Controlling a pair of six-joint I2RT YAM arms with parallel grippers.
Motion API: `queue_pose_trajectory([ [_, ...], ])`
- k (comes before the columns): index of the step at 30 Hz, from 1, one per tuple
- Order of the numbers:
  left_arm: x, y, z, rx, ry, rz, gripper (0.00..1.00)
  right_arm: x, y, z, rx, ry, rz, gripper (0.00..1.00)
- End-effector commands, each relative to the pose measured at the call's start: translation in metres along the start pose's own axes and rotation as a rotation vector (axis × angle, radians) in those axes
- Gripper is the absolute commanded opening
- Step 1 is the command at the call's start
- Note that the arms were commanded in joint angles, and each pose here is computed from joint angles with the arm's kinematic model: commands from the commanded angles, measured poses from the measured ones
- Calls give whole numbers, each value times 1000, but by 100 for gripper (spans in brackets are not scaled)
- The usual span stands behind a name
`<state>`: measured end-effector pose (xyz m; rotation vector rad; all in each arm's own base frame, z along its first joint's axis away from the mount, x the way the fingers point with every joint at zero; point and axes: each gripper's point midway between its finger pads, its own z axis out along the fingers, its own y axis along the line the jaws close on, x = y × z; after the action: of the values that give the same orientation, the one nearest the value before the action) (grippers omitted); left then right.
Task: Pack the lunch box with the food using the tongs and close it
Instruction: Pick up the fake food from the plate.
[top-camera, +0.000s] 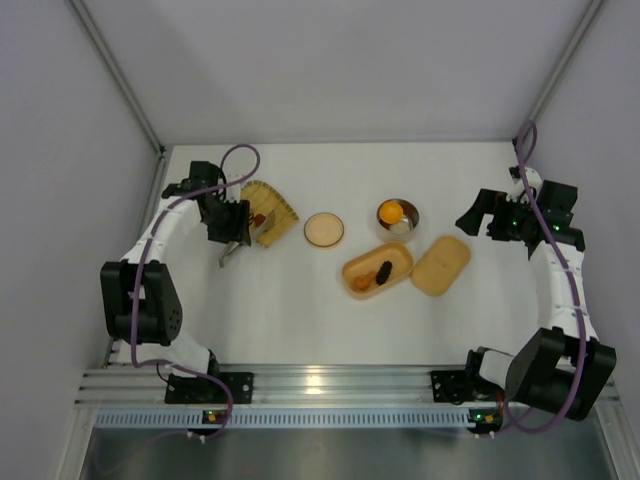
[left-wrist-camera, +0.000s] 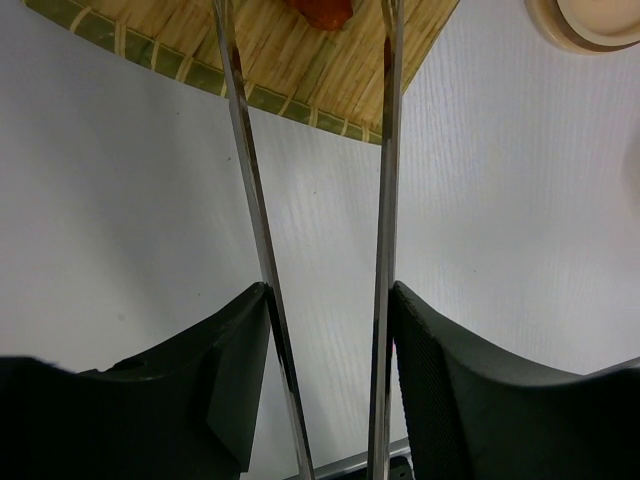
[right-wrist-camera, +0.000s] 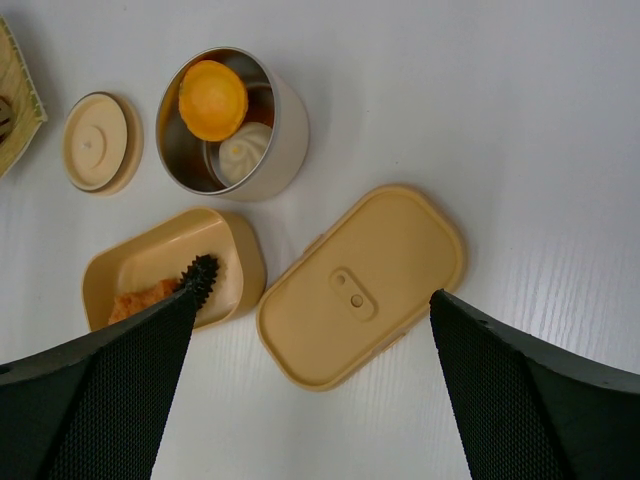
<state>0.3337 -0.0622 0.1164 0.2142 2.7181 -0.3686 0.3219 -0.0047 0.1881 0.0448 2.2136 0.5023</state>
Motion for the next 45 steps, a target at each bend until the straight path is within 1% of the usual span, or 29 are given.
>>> queue_pose_trajectory([
  [1,-28,-4,-7,18,-92,9,54,-11,2,-9,3,-44,-24,99],
  [6,-28,-3,-13,8,-104,17,49,-11,1,-9,4,-45,-26,99],
  [8,-28,-4,-17,8,-111,22,44,-10,1,-8,2,-40,-21,99],
  [11,-30,-3,-23,-6,-130,27,38,-11,1,-8,1,-43,-20,99],
  [17,-43,-7,-41,-9,-188,35,31,-12,3,-9,-2,-48,-22,99],
  [22,-57,-12,-53,-1,-226,45,28,-11,3,-9,-2,-45,-22,99],
  [27,-61,-12,-57,-3,-232,48,26,-12,3,-9,-2,-49,-24,99],
  [35,-62,-15,-60,8,-244,53,25,-11,2,-8,-2,-46,-23,99],
  [41,-66,-24,-70,41,-274,94,25,-12,3,-8,-4,-46,-21,99],
  [45,-61,-32,-75,72,-273,125,24,-12,3,-8,-5,-46,-16,99],
])
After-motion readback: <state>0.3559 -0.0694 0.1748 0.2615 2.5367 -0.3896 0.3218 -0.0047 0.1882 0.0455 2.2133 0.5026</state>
